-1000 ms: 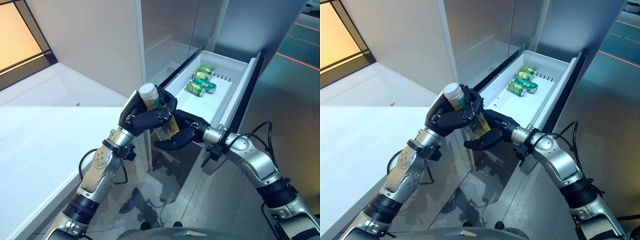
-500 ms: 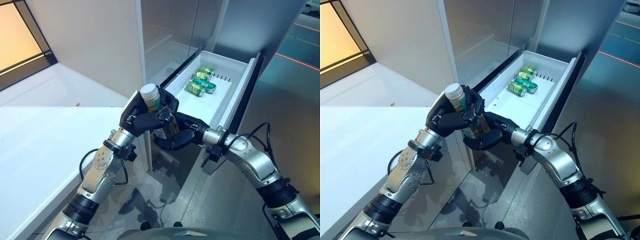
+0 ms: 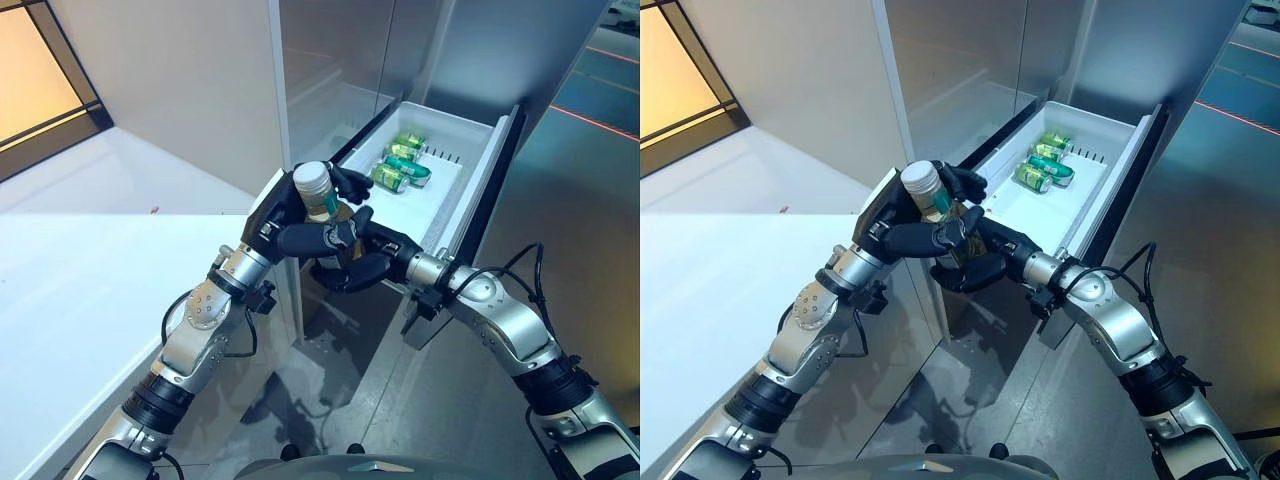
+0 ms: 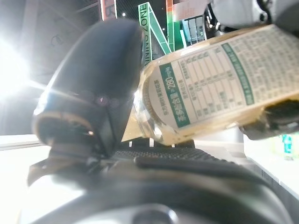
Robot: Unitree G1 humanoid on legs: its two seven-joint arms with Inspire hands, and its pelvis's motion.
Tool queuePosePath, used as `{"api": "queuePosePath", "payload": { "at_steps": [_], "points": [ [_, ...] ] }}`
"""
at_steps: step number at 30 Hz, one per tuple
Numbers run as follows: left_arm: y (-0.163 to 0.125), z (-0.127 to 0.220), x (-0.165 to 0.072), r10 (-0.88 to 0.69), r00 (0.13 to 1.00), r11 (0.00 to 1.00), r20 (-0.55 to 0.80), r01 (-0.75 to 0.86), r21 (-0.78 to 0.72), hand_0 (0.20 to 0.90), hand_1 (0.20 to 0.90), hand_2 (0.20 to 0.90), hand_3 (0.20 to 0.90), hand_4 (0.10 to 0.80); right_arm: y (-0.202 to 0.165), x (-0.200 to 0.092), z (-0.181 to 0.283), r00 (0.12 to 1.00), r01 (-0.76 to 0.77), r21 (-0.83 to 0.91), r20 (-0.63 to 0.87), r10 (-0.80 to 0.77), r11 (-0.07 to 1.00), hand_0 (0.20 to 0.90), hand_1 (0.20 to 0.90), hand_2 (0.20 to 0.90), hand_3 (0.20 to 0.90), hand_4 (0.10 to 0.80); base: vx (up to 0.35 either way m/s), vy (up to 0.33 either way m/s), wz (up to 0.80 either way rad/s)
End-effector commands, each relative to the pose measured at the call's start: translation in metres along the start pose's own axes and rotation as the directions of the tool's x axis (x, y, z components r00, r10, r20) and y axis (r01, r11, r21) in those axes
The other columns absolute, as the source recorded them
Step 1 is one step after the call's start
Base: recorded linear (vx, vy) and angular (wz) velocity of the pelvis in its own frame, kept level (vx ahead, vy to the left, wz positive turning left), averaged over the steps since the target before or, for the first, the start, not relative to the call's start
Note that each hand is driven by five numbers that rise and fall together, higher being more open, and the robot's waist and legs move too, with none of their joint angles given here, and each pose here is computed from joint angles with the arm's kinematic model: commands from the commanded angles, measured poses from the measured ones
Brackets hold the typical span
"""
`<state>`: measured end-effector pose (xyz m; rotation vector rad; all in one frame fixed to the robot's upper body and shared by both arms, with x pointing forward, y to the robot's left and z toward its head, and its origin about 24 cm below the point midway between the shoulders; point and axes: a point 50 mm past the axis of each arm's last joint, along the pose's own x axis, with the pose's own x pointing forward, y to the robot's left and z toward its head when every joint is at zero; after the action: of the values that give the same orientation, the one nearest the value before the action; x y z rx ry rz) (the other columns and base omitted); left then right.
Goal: Put drinks into fridge and close the fridge
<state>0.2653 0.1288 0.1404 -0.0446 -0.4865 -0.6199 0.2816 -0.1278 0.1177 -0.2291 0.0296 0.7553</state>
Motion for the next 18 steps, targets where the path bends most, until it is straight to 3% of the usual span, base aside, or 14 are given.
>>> {"api": "queuePosePath", "payload": {
  "at_steps": [1, 6, 12, 18],
  "points": [
    [0.008, 0.065, 0.026, -0.011, 0.902, 0.998, 0.432, -0.020, 0.067, 0.900, 0.900, 0.900, 0.900, 0.800, -0.064, -0.003, 0.066, 0.902, 0.350, 0.021, 0.264, -0.343, 0.937, 0.300, 0.300, 0.300, 0.200, 0.100, 0.000, 0.000, 0.00],
    [0.022, 0.061, 0.017, 0.142, 0.890, 0.990, 0.433, -0.117, -0.084, 0.900, 0.900, 0.900, 0.900, 0.800, -0.088, -0.014, 0.068, 0.822, 0.507, 0.081, 0.256, -0.509, 0.858, 0.300, 0.300, 0.300, 0.200, 0.100, 0.007, -0.001, 0.01],
    [0.021, 0.037, 0.010, 0.151, 0.935, 0.965, 0.322, -0.070, -0.251, 0.900, 0.900, 0.900, 0.900, 0.800, -0.118, -0.035, 0.078, 0.676, 0.684, 0.106, 0.280, -0.681, 0.722, 0.300, 0.300, 0.300, 0.200, 0.100, 0.034, -0.003, 0.07],
    [0.020, -0.001, -0.014, 0.152, 0.980, 0.864, 0.131, -0.068, -0.498, 0.900, 0.900, 0.900, 0.900, 0.800, -0.159, -0.071, 0.091, 0.448, 0.869, 0.063, 0.322, -0.834, 0.491, 0.300, 0.300, 0.300, 0.200, 0.100, 0.038, 0.009, 0.08]
  ]
}}
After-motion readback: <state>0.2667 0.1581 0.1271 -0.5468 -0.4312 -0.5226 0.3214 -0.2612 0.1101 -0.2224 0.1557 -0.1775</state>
